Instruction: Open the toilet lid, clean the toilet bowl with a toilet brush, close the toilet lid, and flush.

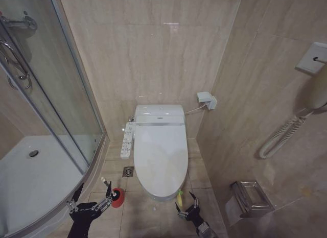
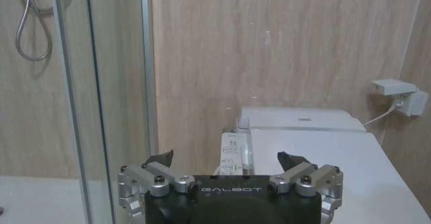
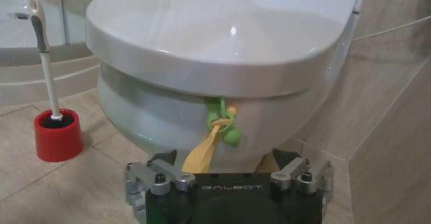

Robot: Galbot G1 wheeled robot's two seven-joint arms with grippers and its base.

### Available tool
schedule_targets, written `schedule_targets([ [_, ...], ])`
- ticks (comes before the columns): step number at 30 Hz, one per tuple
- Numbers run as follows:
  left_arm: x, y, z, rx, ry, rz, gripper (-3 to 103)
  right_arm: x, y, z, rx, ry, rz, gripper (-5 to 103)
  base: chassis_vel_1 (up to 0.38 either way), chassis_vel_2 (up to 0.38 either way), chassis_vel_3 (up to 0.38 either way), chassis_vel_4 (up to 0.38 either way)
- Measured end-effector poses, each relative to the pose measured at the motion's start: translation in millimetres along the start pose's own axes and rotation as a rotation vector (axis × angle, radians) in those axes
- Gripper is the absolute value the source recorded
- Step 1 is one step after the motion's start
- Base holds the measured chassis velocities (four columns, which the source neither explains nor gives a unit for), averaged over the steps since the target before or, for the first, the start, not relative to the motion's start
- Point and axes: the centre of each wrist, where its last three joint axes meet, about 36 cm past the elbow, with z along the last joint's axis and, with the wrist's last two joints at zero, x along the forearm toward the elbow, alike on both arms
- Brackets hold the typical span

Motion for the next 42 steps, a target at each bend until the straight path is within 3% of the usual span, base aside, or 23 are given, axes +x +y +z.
schedule_targets([
  [3,0.0,0.0,0.0,0.0,0.0,0.0,100,-0.3,-1.2,0.9,0.001,0.001,0.002,101,0.0,0.0,0.0,0.0],
  [4,0.0,0.0,0.0,0.0,0.0,0.0,100,-0.1,-2.3,1.8,0.004,0.001,0.002,85,0.0,0.0,0.0,0.0],
  [9,0.0,0.0,0.0,0.0,0.0,0.0,100,-0.2,-3.8,3.4,0.013,-0.004,0.002,85,0.0,0.0,0.0,0.0],
  [10,0.0,0.0,0.0,0.0,0.0,0.0,100,-0.3,-4.5,3.7,0.015,-0.006,0.003,58,0.0,0.0,0.0,0.0],
  [17,0.0,0.0,0.0,0.0,0.0,0.0,100,1.3,-3.6,6.5,0.03,-0.007,-0.012,58,0.0,0.0,0.0,0.0],
  [18,0.0,0.0,0.0,0.0,0.0,0.0,100,1.2,-3.1,6.8,0.031,-0.008,-0.012,31,0.0,0.0,0.0,0.0],
  [24,0.0,0.0,0.0,0.0,0.0,0.0,100,0.9,-1.6,6.5,0.029,-0.011,-0.01,31,0.0,0.0,0.0,0.0],
  [25,0.0,0.0,0.0,0.0,0.0,0.0,100,1.0,-2.0,6.6,0.028,-0.012,-0.007,18,0.0,0.0,0.0,0.0],
  [32,0.0,0.0,0.0,0.0,0.0,0.0,100,2.4,-9.9,5.8,0.014,-0.022,0.021,18,0.0,0.0,0.0,0.0],
  [33,0.0,0.0,0.0,0.0,0.0,0.0,100,3.8,-12.8,4.6,0.011,-0.026,0.027,1,0.0,0.0,0.0,0.0],
  [42,0.0,0.0,0.0,0.0,0.0,0.0,100,11.8,-25.8,-9.8,-0.009,-0.057,0.083,1,0.0,0.0,0.0,0.0],
])
